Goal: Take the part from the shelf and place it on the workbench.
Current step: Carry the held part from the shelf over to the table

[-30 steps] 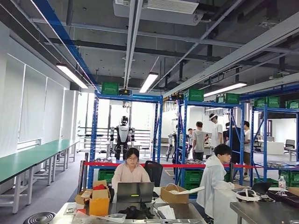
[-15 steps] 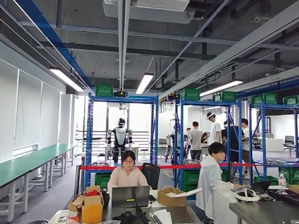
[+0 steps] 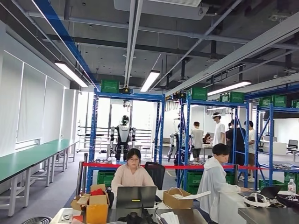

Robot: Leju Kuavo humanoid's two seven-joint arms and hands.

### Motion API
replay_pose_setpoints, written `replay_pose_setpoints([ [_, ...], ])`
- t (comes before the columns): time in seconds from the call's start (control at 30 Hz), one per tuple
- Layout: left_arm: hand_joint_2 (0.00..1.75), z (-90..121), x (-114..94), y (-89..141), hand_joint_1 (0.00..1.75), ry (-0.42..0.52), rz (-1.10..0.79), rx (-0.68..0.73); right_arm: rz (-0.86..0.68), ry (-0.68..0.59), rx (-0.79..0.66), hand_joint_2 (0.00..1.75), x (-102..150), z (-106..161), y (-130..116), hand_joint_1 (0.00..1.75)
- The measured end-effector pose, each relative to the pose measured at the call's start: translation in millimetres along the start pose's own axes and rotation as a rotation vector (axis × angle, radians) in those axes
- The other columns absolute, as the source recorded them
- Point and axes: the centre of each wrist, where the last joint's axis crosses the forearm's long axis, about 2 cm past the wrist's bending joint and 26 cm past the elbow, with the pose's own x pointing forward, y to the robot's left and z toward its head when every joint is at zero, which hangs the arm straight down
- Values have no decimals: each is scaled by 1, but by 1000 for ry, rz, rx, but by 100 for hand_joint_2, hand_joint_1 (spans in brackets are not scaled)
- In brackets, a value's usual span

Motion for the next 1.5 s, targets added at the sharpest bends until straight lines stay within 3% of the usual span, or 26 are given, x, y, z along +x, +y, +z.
replay_pose_setpoints([
  [1.5,175,1,-1,-1,0,33,-11,2,0,7,1,175,-1,1,-2,175],
])
